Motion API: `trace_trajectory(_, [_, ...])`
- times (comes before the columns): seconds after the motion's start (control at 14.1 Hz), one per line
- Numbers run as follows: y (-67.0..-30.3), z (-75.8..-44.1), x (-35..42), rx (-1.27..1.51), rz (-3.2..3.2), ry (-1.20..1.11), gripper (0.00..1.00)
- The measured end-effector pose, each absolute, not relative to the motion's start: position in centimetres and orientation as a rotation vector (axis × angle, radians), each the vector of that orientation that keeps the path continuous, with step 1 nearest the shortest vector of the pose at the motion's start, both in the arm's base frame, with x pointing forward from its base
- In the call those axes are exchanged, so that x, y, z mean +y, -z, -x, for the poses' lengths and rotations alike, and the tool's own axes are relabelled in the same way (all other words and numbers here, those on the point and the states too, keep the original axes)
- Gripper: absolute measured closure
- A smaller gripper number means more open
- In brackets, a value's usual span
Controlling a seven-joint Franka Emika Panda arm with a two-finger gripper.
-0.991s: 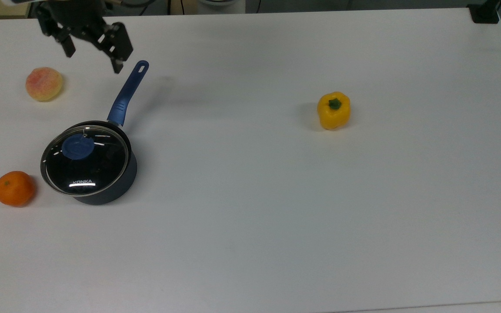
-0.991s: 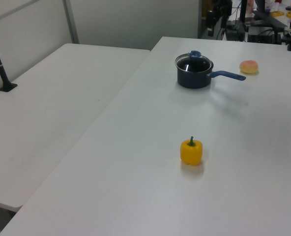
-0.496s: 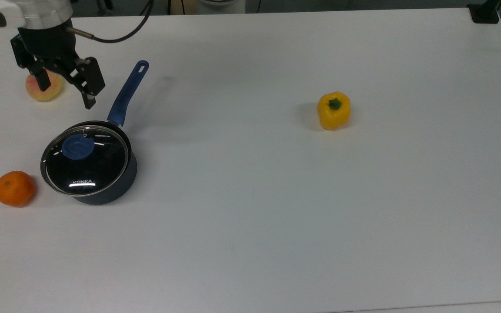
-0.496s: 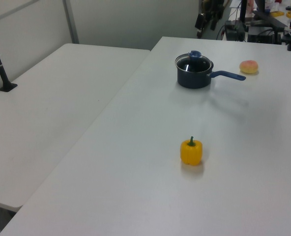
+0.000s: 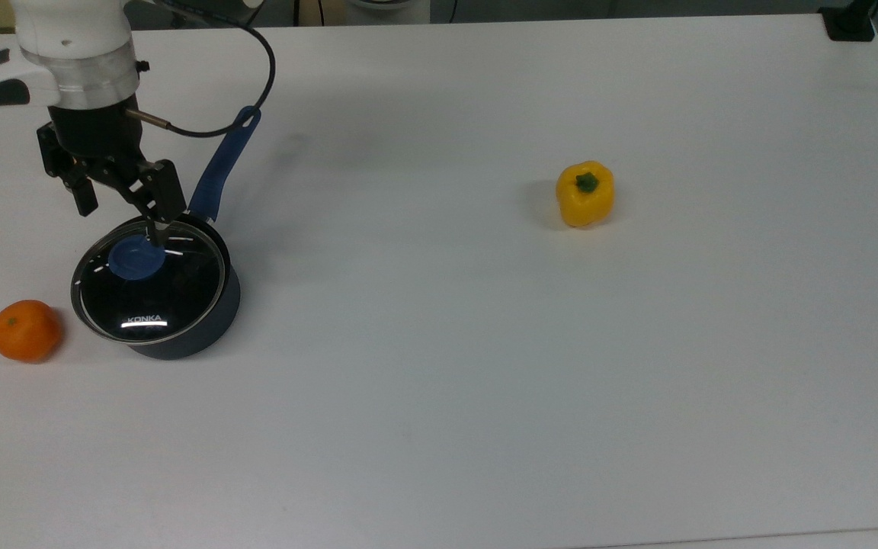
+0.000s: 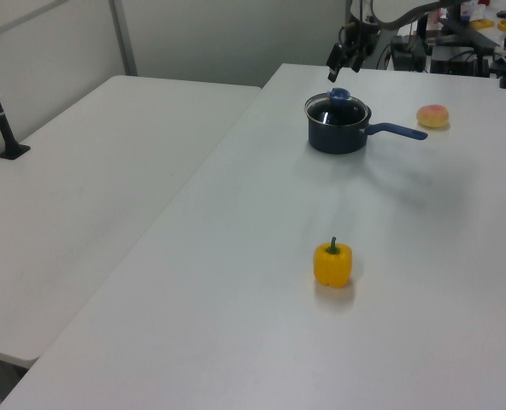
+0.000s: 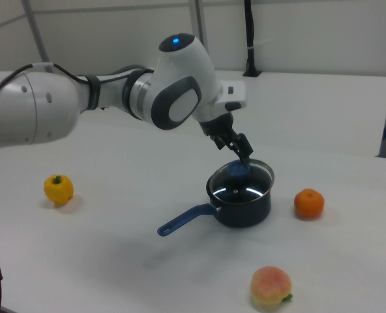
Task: Open lid
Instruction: 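Lower the gripper and close it on the blue lid knob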
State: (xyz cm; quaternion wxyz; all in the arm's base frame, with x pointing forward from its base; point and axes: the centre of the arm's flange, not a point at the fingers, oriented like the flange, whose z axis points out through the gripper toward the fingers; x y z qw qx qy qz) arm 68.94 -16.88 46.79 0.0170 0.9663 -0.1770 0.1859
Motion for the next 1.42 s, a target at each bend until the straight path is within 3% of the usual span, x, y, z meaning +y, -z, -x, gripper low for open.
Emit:
trace_trajectory(0.85, [-41.7, -70.2, -17.2, -0.505, -2.971, -0.546, 0.00])
trace_trajectory(1.06, [-41.5, -70.2, -17.1, -0.504, -2.972, -0.543, 0.18])
trace_trajectory(1.13, [-41.6, -70.2, -17.1, -0.503, -2.972, -0.545, 0.34])
trace_trajectory(1.42, [-41.6, -70.2, -17.1, -0.504, -2.972, -0.545, 0.34])
